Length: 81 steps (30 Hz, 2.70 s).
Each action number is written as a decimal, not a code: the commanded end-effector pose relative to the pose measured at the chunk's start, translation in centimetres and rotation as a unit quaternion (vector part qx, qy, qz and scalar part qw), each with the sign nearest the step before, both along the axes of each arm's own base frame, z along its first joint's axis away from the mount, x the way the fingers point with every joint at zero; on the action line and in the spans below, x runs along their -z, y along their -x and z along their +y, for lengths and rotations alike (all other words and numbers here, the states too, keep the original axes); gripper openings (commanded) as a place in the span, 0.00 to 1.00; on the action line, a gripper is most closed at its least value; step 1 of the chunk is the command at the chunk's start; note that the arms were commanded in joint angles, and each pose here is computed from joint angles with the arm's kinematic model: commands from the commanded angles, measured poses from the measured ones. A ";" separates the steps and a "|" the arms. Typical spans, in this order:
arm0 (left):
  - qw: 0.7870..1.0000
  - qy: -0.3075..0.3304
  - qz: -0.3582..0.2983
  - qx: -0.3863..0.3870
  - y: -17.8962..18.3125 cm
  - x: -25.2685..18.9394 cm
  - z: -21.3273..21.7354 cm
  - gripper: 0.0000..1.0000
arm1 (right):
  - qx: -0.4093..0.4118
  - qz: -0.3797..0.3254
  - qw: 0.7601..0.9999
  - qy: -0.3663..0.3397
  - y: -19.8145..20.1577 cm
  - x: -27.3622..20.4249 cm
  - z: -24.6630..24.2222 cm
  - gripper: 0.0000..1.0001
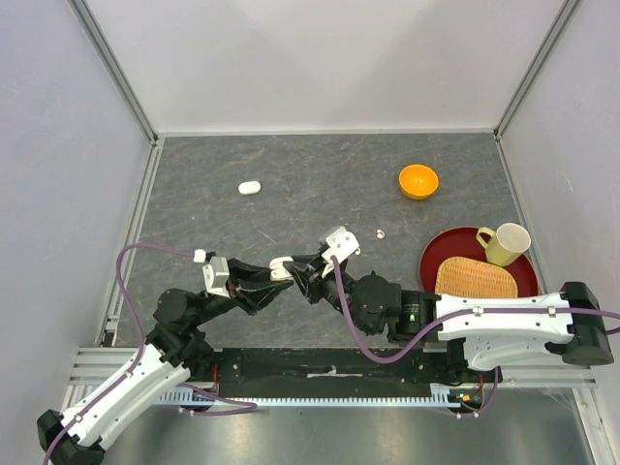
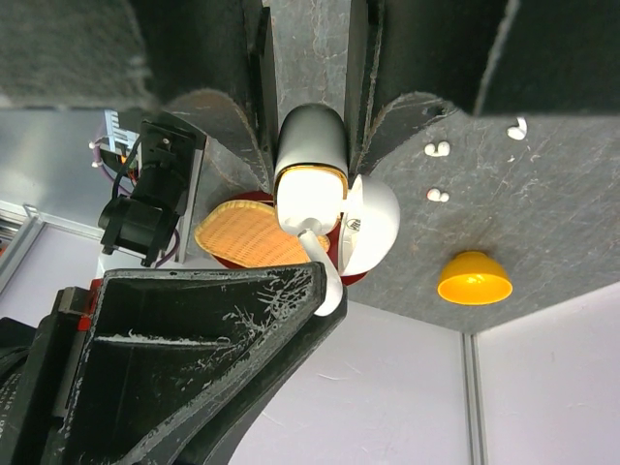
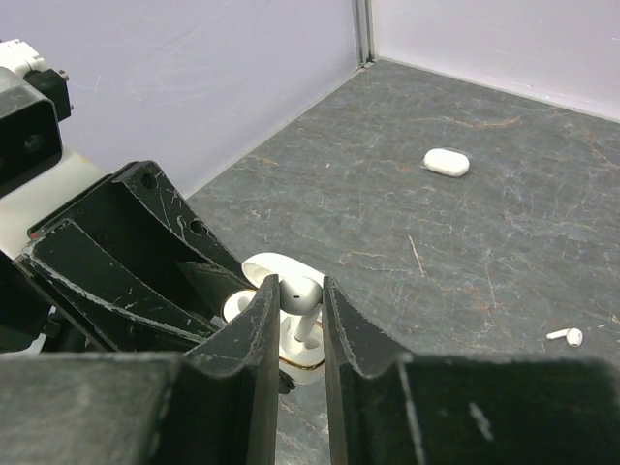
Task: Insert the wireless bluetooth earbuds into the charging case
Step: Place the earbud in the charging case.
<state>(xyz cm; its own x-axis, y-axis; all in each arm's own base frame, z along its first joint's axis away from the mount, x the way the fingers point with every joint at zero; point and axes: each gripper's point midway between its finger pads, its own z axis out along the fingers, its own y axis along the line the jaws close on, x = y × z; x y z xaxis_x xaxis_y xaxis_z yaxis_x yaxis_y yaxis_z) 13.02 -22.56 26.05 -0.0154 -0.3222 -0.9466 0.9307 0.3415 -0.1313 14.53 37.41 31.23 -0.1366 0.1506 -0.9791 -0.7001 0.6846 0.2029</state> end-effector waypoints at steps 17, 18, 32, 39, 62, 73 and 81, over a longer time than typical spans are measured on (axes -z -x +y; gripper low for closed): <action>0.999 0.026 -0.034 -0.029 -0.3 -2.0 0.9 0.02 | -0.015 -0.024 0.999 0.031 0.5 1.2 0.2 0.00; 0.998 0.028 -0.036 -0.031 -0.3 -2.1 1.0 0.02 | -0.016 -0.025 0.999 0.033 0.5 1.3 0.2 0.00; 0.997 0.037 -0.026 -0.062 -1.3 -2.2 1.6 0.02 | -0.031 -0.029 0.998 0.053 1.4 1.9 0.6 0.00; 0.997 0.036 -0.026 -0.062 -1.3 -2.2 1.6 0.02 | -0.034 -0.031 0.997 0.064 1.5 2.2 0.9 0.00; 0.995 0.039 -0.036 -0.083 -1.7 -2.1 2.1 0.02 | -0.054 -0.032 0.993 0.102 2.2 2.3 2.1 0.02; 0.996 0.032 -0.040 -0.079 -1.7 -1.8 2.0 0.02 | -0.005 0.019 0.999 0.036 1.3 -2.3 1.3 0.83; 0.995 0.026 -0.054 -0.082 -1.6 -1.9 2.1 0.02 | 0.041 0.104 0.988 -0.103 -2.3 -7.3 -3.6 0.97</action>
